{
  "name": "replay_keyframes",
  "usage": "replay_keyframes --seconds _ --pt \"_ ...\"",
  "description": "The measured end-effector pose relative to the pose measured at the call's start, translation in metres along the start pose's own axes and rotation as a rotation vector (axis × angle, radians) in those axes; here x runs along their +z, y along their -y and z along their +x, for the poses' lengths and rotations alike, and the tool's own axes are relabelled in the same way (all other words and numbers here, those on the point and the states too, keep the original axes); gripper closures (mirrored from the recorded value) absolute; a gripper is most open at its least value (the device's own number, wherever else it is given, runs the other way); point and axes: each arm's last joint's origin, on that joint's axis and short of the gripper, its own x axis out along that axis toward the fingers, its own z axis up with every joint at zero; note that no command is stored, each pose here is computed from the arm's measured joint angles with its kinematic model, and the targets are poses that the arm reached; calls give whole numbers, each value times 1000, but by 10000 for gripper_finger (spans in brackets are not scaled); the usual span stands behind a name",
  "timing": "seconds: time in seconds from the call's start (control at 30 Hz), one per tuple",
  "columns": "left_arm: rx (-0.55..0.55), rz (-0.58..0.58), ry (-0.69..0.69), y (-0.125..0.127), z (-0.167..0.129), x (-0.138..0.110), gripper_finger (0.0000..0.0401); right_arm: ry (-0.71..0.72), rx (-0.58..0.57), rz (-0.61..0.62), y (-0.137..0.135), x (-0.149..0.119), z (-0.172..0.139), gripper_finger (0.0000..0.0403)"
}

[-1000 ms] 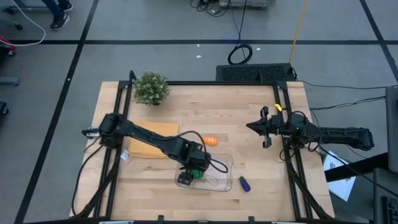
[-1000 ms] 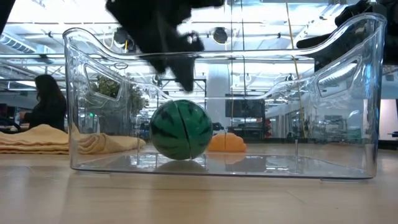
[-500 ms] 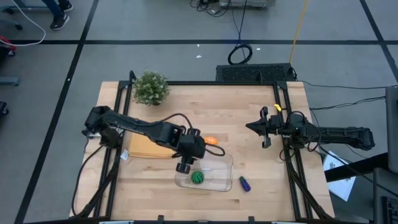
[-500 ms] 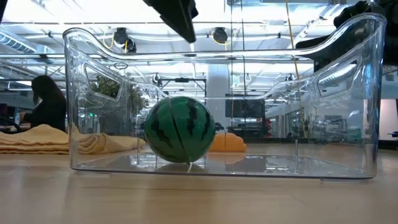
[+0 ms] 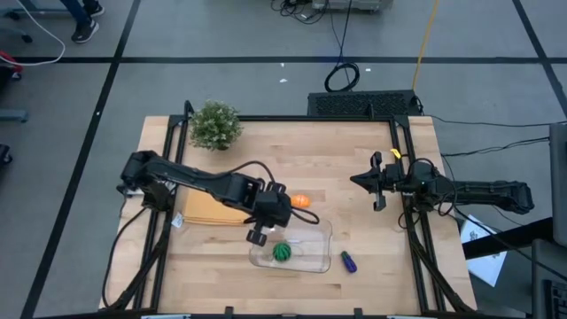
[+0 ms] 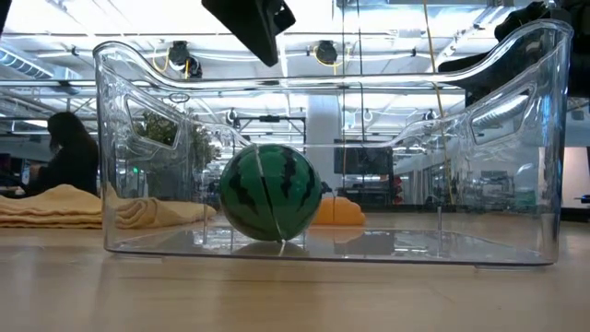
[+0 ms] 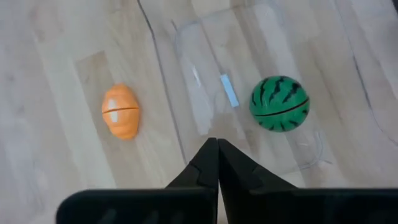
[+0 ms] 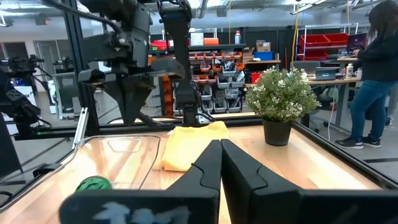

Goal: Pick and placing Produce into tupperware
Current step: Put the light orange croissant into the transparent bin

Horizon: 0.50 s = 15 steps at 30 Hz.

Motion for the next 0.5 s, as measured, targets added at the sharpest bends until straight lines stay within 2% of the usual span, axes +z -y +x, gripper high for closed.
replay_keyframes --seconds 0.2,0.5 --pt "89 10 43 -9 -23 -3 398 0 -1 0 0 0 0 403" --pt "187 -14 207 -29 -85 -14 399 0 -1 0 0 0 0 403"
